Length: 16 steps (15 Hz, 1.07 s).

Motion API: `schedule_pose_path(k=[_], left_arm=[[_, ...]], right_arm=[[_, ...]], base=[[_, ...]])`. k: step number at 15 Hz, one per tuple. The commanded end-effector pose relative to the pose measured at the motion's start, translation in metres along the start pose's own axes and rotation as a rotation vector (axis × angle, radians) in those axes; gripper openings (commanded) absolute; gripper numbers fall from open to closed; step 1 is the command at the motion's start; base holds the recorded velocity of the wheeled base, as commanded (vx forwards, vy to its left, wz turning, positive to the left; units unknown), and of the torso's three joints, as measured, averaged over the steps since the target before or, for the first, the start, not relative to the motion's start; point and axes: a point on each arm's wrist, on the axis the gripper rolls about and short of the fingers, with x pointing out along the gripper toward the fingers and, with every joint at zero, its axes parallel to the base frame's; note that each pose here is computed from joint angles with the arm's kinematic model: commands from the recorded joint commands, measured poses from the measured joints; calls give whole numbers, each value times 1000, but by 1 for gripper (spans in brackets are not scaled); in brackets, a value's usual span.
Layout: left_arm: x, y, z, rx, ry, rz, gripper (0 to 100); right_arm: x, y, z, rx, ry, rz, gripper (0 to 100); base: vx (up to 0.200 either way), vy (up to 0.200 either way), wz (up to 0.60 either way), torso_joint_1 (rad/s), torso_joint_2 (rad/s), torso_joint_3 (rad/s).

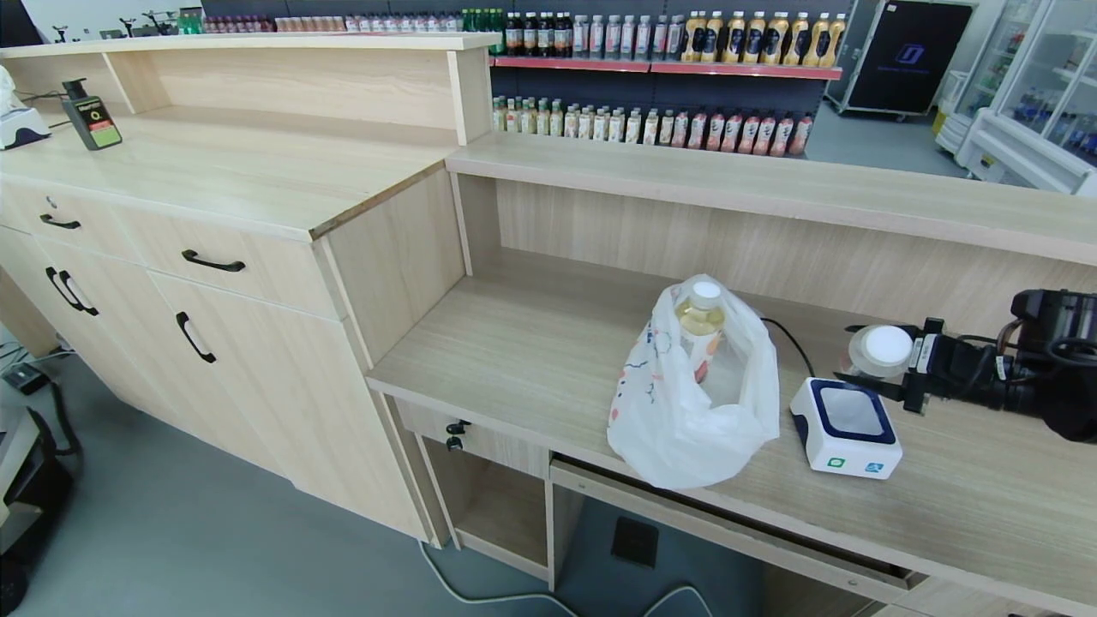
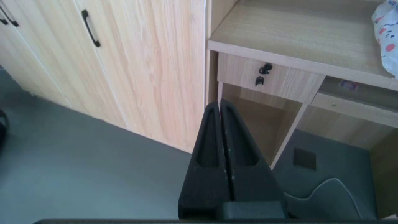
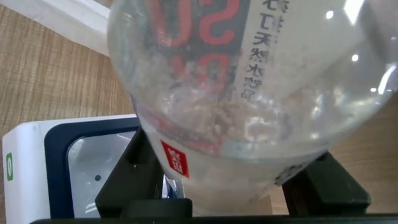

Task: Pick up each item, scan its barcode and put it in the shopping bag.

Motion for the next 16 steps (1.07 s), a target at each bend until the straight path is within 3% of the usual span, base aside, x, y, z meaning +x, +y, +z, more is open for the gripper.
schedule_pose_path(k=[1, 16], left_arm=[[0, 0, 0, 0, 0, 1, 0], [0, 0, 0, 0, 0, 1, 0]], right_arm=[[-1, 0, 2, -3, -1, -1, 0], [1, 1, 3, 2, -9, 5, 0]], base=[[0, 0, 0, 0, 0, 0], [0, 0, 0, 0, 0, 0]])
